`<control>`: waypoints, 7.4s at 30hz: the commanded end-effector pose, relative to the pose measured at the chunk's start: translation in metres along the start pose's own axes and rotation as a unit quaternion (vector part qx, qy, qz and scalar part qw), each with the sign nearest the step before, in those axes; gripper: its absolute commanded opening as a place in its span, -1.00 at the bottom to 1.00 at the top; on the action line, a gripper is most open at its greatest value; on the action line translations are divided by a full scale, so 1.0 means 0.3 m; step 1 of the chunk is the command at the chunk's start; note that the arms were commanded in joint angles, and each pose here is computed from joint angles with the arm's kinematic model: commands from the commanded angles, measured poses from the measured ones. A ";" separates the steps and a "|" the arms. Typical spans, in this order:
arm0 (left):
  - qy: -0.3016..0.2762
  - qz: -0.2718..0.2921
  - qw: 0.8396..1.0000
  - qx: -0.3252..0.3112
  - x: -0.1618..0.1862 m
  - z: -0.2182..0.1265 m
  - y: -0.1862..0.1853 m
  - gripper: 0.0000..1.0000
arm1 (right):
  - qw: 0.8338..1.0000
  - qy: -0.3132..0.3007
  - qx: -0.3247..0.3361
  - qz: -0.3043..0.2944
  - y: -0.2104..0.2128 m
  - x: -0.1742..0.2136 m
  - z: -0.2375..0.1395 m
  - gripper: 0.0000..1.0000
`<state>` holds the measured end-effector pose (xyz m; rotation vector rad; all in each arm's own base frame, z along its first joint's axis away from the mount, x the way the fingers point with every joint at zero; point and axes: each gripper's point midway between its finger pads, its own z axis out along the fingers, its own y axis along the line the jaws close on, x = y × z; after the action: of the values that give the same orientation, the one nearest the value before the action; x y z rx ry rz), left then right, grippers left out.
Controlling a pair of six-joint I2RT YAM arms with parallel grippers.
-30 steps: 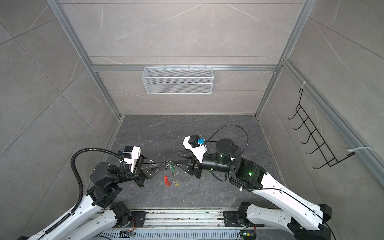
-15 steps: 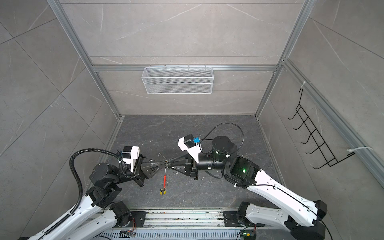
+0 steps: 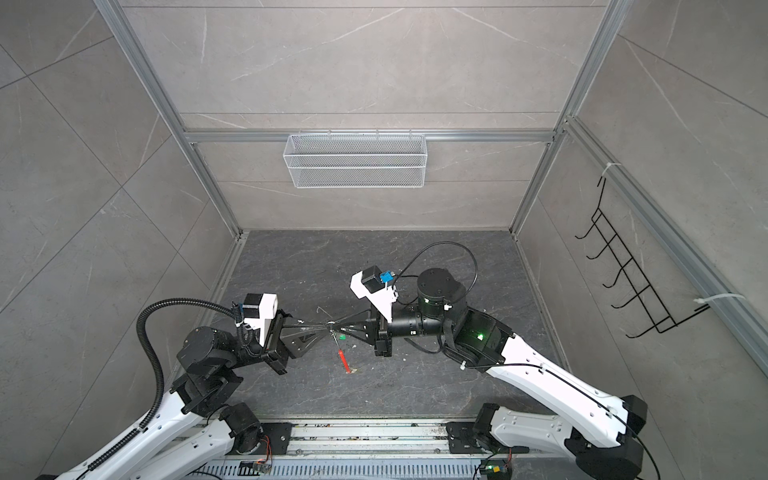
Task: Remove the keys from the keyring
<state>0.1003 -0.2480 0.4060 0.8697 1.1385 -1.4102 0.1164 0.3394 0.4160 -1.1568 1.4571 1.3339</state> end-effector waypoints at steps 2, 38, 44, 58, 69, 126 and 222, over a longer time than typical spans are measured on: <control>-0.018 0.016 1.000 -0.004 -0.036 0.003 -0.001 -1.00 | 1.000 -0.008 0.005 0.002 0.007 -0.039 -0.006 -1.00; 0.145 -0.088 0.985 0.023 0.160 0.094 0.064 -0.51 | 0.972 0.212 0.095 0.027 -0.104 0.198 -0.114 -1.00; 0.151 -0.092 0.984 0.017 0.171 0.098 0.078 -0.50 | 0.974 0.207 0.085 0.026 -0.095 0.187 -0.106 -1.00; 0.120 -0.069 0.990 -0.002 0.145 0.089 0.091 -1.00 | 0.977 0.187 0.093 0.034 -0.112 0.167 -0.090 -1.00; 0.016 -0.002 0.998 -0.056 0.015 0.036 0.097 -1.00 | 0.988 0.061 0.140 -0.009 -0.131 0.074 -0.129 0.11; -0.062 0.017 0.997 -0.052 -0.111 0.021 0.066 -1.00 | 0.991 0.100 0.087 0.004 -0.124 0.217 0.082 -1.00; 0.156 -0.085 0.984 -0.022 0.115 0.069 0.068 -0.83 | 0.977 0.196 0.028 0.074 -0.152 0.159 -0.048 -1.00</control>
<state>0.1229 -0.2804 0.3479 0.9839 1.6168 -1.4185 0.1484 0.3174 0.3494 -1.3517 1.9114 1.1845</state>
